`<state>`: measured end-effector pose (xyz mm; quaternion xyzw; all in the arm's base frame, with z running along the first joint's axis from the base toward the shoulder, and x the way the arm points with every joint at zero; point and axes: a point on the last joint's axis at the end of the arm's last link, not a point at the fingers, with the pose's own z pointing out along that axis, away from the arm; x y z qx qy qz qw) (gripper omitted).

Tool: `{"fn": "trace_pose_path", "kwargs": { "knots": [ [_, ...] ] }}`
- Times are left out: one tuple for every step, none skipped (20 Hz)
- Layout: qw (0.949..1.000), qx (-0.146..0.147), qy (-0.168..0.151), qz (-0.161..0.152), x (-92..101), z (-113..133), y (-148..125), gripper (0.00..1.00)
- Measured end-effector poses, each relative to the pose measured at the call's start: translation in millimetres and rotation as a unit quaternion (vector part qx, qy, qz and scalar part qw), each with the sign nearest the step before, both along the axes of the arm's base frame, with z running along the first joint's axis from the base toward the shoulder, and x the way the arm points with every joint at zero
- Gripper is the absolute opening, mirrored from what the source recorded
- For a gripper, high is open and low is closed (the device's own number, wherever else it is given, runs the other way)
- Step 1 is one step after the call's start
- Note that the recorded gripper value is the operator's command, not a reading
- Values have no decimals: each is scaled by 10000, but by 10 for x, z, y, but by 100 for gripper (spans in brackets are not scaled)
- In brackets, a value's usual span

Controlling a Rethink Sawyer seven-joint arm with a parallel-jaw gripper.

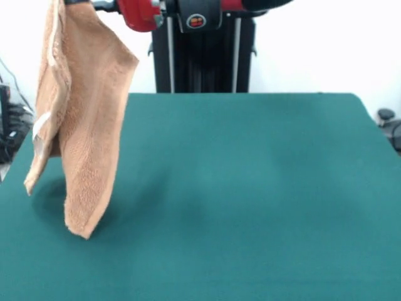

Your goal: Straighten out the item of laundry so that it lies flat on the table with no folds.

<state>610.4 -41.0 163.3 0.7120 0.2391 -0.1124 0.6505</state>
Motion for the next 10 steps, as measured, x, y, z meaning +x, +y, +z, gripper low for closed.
{"fn": "trace_pose_path", "kwargs": {
  "knots": [
    [9998,177,-41,-56,-15,-57,65,0],
    [9997,241,-59,-86,-23,-80,90,0],
    [9996,271,-69,-105,-28,-92,101,0],
    [9993,333,-90,-147,-38,-120,124,0],
    [9986,457,-137,-243,-53,-184,183,0],
    [9983,486,-151,-289,-64,-209,206,0],
    [9981,496,-163,-340,-75,-235,231,0],
    [9978,505,-175,-391,-87,-261,257,0],
    [9977,499,-182,-429,-94,-276,272,0],
    [9976,486,-187,-457,-100,-285,281,0]
  ]
}}
